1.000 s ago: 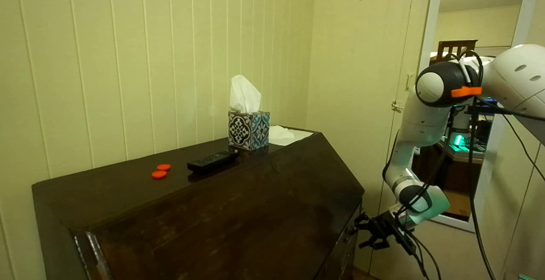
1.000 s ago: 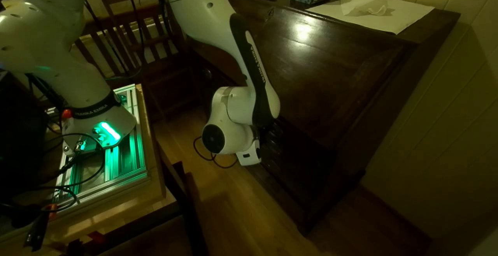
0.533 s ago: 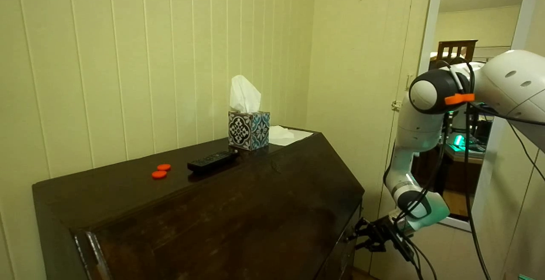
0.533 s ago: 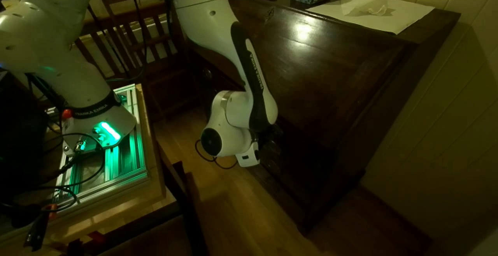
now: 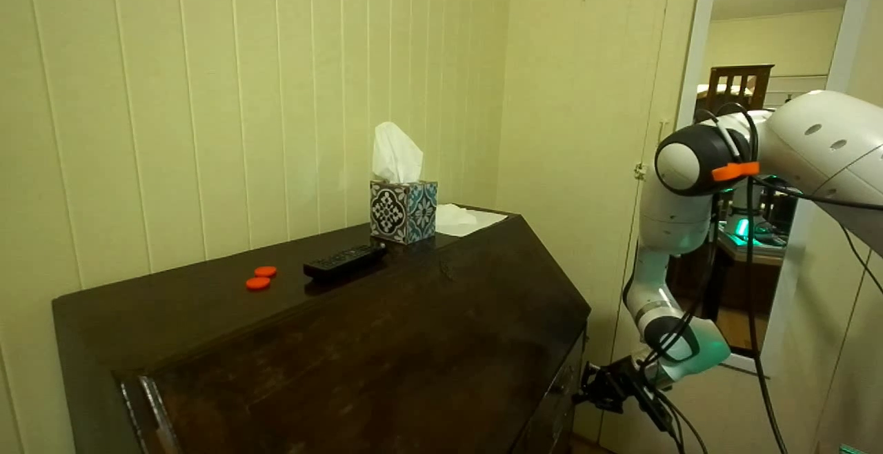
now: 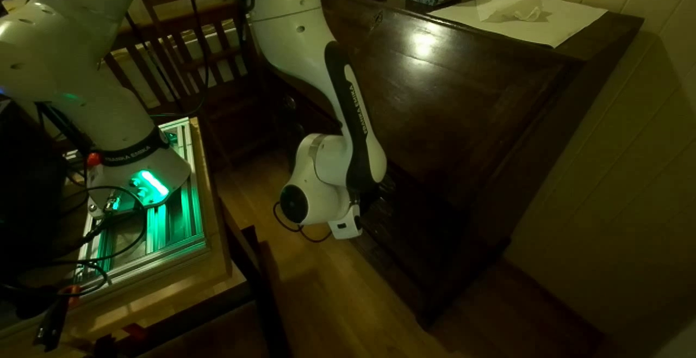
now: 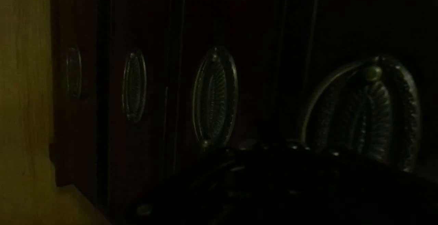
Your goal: Open the topmost drawer on the right fully
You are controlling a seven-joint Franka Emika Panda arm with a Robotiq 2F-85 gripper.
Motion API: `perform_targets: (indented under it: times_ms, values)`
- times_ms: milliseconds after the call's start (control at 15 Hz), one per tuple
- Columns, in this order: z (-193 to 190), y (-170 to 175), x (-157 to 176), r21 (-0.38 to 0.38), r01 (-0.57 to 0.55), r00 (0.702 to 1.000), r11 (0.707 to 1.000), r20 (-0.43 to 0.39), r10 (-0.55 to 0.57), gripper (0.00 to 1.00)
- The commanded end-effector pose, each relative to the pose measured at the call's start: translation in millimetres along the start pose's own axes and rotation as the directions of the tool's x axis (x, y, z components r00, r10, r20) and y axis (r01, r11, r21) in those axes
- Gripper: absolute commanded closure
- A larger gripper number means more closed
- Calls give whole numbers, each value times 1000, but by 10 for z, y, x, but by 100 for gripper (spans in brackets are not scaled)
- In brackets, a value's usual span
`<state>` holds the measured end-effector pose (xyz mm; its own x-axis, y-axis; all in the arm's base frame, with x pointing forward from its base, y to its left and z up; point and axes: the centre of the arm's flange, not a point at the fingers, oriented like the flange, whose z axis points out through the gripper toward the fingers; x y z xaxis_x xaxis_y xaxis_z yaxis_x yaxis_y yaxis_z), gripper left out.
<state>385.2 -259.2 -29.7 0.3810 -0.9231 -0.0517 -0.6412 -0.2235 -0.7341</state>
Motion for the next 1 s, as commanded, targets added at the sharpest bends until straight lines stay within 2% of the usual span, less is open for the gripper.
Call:
perform_targets:
  times_ms: [0,267,667,800,933]
  values:
    - [-68,69,-22,-12,39,999,999,-5,-39,100]
    - [-325,166,-104,-64,38,999,997,24,-37,100]
    - [-776,524,-353,-192,35,994,981,109,-14,100]
    - [-876,597,-362,-191,37,993,981,114,-15,100]
    - [-933,569,-347,-149,48,994,988,100,-34,100]
